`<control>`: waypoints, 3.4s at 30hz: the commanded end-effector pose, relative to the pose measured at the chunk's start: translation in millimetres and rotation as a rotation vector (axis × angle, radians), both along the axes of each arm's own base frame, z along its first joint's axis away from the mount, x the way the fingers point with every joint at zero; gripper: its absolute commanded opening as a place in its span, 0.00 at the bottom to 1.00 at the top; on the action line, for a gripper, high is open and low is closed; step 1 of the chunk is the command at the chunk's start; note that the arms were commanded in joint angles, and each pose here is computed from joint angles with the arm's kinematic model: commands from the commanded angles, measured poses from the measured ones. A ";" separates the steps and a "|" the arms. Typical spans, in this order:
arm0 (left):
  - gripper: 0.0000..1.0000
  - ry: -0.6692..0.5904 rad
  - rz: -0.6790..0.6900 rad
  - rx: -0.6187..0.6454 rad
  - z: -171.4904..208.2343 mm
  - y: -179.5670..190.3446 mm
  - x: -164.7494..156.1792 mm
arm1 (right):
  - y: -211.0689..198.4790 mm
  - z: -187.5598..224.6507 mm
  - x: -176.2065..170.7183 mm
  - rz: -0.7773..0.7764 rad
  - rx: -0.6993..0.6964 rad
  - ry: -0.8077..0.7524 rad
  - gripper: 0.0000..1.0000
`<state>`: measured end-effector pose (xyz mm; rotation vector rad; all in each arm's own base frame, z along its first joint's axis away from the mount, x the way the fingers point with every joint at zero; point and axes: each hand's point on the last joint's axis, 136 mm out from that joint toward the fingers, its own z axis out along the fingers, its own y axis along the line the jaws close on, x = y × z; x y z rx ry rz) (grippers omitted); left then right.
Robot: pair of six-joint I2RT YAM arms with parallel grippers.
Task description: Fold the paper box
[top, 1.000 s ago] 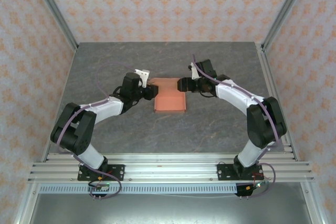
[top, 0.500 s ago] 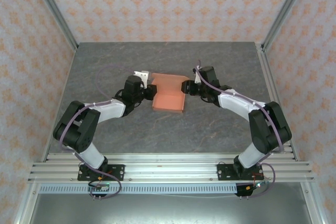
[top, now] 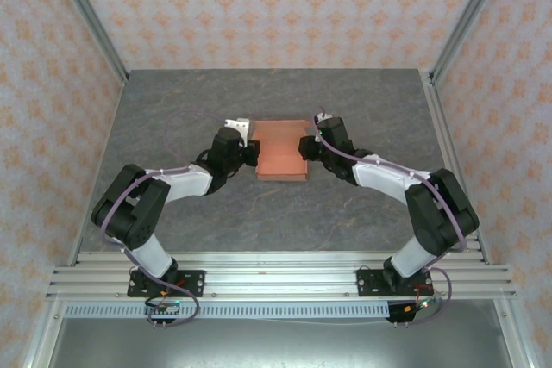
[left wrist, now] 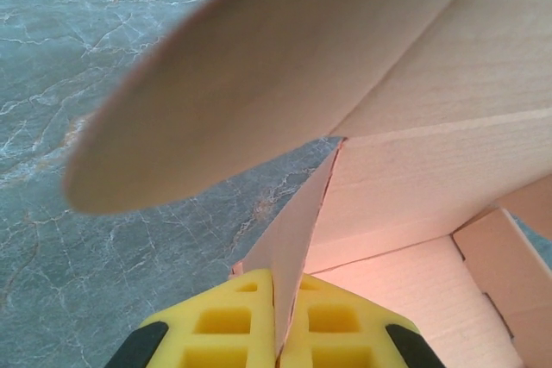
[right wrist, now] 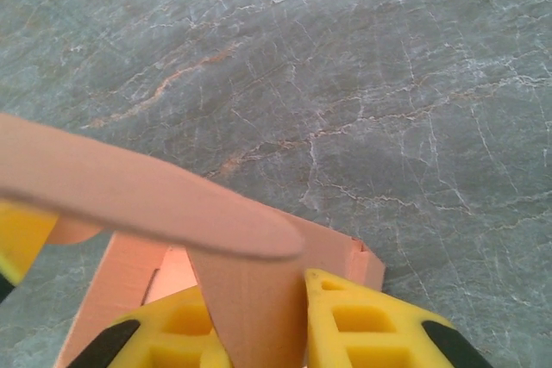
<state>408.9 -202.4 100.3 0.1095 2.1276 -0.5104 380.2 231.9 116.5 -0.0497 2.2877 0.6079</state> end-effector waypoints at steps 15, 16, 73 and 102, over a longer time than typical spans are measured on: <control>0.00 -0.011 0.037 -0.016 -18.6 -2.9 -13.0 | 20.2 -16.1 -13.4 -0.011 0.062 -0.077 0.08; 0.00 -0.014 0.036 -0.014 -18.5 -2.6 -13.9 | 19.6 -17.9 -14.5 -0.013 0.056 -0.077 0.08; 0.00 -0.103 0.066 0.029 -44.8 -28.5 2.7 | -12.3 -69.3 -28.0 -0.143 -0.407 -0.273 0.07; 0.43 -0.089 0.100 0.013 -30.9 -8.0 -22.7 | -25.4 -80.8 -44.3 -0.138 -0.466 -0.271 0.22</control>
